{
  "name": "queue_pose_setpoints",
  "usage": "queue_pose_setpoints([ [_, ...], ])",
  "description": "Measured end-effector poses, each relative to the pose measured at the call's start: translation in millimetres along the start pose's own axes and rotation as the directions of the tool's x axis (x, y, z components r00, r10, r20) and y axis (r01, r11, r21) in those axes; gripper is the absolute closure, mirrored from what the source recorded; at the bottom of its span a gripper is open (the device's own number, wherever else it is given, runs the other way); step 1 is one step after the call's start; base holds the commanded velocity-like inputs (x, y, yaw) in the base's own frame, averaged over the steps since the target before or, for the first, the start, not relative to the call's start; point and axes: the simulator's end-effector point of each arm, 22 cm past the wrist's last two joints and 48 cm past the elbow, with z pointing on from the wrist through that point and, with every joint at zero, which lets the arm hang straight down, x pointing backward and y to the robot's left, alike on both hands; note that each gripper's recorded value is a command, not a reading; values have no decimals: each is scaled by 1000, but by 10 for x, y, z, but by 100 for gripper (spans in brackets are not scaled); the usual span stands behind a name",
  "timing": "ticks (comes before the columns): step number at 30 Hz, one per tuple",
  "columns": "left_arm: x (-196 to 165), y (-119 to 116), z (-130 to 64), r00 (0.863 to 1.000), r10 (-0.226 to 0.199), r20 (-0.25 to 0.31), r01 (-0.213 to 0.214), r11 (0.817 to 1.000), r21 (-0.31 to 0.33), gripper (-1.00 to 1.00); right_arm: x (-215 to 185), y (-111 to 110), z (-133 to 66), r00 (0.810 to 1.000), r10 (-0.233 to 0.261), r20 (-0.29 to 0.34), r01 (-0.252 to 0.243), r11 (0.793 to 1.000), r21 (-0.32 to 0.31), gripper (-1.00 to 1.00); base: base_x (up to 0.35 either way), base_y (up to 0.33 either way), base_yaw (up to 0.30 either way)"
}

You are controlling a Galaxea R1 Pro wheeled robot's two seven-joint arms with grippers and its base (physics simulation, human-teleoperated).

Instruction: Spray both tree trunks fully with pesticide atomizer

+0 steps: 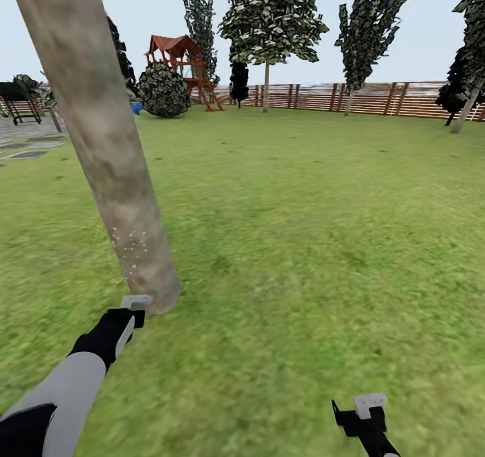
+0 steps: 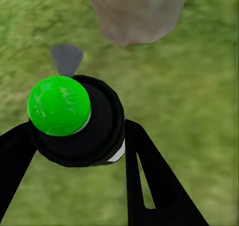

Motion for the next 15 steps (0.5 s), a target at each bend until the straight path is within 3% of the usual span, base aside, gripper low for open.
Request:
queue_pose_setpoints([
  [6,13,41,6,1000,0,-3,0,1000,-7,100,-1,-1,1,1000,0,0,0,1000,0,-100,321,-63,38],
  [15,17,67,12,1000,-1,-5,1,1000,-5,100,-3,3,1,1000,0,0,0,1000,0,-100,310,-116,259],
])
